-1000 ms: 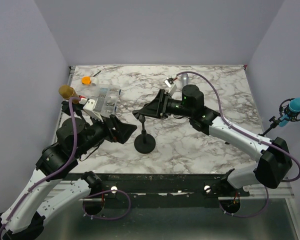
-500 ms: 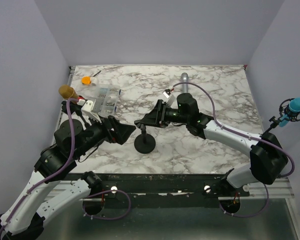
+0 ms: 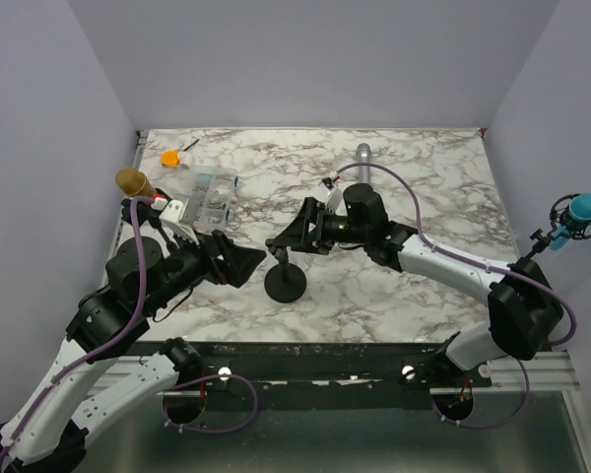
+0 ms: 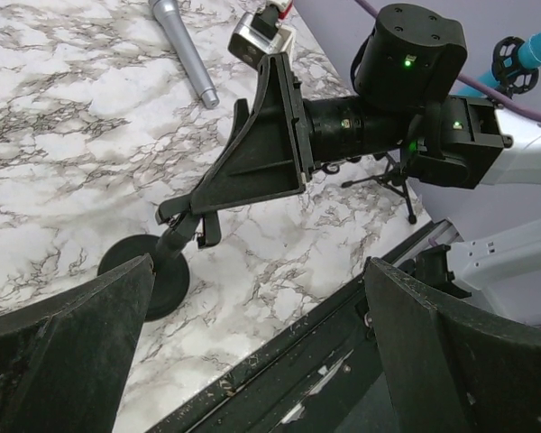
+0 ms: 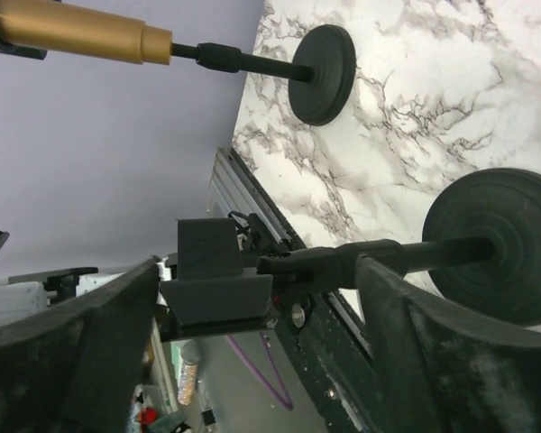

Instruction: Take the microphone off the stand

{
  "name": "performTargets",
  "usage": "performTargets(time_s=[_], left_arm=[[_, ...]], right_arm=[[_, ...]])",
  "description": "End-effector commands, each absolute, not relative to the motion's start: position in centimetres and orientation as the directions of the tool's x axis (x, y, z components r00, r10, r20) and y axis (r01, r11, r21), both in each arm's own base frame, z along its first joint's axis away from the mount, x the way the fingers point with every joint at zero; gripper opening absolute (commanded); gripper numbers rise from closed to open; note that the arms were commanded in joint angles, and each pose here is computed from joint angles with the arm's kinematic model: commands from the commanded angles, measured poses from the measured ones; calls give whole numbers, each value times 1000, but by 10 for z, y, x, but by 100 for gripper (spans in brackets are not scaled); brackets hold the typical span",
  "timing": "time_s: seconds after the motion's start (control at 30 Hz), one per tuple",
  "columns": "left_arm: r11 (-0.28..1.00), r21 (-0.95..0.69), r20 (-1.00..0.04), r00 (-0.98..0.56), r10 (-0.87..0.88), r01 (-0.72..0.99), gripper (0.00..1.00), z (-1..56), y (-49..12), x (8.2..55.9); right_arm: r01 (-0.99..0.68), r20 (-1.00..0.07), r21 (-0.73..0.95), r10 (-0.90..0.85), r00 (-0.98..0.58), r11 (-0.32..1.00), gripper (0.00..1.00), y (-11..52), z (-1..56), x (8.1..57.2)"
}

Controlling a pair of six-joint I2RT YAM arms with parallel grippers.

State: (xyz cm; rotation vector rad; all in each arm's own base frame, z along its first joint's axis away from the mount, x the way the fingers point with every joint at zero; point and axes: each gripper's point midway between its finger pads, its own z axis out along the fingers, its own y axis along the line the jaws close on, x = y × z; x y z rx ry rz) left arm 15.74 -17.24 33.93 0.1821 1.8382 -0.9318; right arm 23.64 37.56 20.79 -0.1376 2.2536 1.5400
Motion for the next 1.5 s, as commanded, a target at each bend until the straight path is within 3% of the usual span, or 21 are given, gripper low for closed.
performTargets(time_s=[0.0, 0.3, 0.6, 0.87, 1.17, 1.47], left_arm=[[706, -495, -852, -443, -280, 507, 99, 343, -166, 158], [753, -458, -873, -401, -279, 473, 98, 347, -151, 161], [865, -300, -943, -265, -204, 402, 98, 380, -107, 164], [892, -259, -958, -216, -188, 370, 98, 393, -92, 163], [996, -79, -970, -227, -85, -38, 99, 408, -24, 189], [956, -156, -972, -132, -193, -248, 98, 405, -5, 223]], right_arm=[[-403, -495, 807, 123, -860, 432, 97, 370, 233, 240], [-434, -687, 599, 154, -710, 673, 100, 318, 248, 264], [-369, -770, 484, 186, -610, 794, 100, 265, 246, 263], [-294, -794, 395, 163, -586, 870, 100, 236, 236, 265], [-301, -806, 396, 171, -567, 868, 100, 231, 248, 263], [-296, -797, 417, 189, -574, 859, 100, 230, 248, 257]])
